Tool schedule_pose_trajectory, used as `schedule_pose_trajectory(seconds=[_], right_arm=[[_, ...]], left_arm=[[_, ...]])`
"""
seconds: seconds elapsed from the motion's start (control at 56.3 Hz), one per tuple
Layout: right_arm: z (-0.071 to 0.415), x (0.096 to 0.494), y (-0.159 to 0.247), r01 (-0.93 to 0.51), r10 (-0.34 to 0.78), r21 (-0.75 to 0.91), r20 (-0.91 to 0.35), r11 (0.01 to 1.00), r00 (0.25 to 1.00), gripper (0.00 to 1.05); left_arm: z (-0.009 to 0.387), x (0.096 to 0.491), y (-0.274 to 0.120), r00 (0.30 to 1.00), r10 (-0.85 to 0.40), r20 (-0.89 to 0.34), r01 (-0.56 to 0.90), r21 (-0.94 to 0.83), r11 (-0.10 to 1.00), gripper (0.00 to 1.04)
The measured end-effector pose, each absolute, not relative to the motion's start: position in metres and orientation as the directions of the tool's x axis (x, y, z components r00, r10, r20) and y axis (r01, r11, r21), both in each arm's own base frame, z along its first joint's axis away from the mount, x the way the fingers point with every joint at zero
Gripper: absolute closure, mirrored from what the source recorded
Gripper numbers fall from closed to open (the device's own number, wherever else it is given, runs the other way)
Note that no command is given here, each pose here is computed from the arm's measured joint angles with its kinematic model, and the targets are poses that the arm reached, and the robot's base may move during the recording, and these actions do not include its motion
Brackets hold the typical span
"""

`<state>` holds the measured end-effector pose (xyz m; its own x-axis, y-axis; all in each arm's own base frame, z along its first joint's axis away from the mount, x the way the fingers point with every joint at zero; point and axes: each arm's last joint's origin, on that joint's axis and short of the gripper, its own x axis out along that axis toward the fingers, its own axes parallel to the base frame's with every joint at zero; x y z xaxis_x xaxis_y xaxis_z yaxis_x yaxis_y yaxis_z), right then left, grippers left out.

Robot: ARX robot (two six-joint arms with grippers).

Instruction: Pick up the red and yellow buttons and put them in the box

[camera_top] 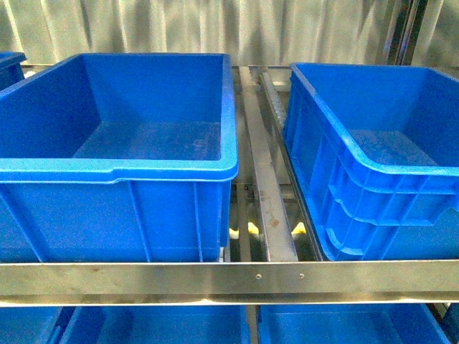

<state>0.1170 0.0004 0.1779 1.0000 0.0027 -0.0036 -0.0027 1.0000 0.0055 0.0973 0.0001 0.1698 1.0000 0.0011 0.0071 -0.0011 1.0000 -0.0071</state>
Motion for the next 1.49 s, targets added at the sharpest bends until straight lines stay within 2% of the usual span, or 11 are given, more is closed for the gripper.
schedule_pose_trajectory(seconds=[0.905,1.136,1.367,1.42,1.491], right_arm=[[0.172,0.096,0.0,0.0,0.0,0.005,0.022,1.0,1.0,1.01],[0.172,0.096,0.0,0.0,0.0,0.004,0.022,1.0,1.0,0.65],[0.172,0.096,0.0,0.0,0.0,0.004,0.022,1.0,1.0,0.2],[0.172,0.096,0.0,0.0,0.0,0.004,0.022,1.0,1.0,0.06],[0.172,0.096,0.0,0.0,0.0,0.004,0.022,1.0,1.0,0.06]], left_arm=[[0.17,0.097,0.0,1.0,0.001,0.007,-0.001,-0.007,1.0,0.08],[0.17,0.097,0.0,1.0,0.002,0.007,-0.001,-0.007,1.0,0.08],[0.17,0.097,0.0,1.0,0.002,0.007,-0.001,-0.007,1.0,0.08],[0.17,0.097,0.0,1.0,0.002,0.007,-0.001,-0.007,1.0,0.08],[0.17,0.097,0.0,1.0,0.002,0.007,-0.001,-0.007,1.0,0.08]])
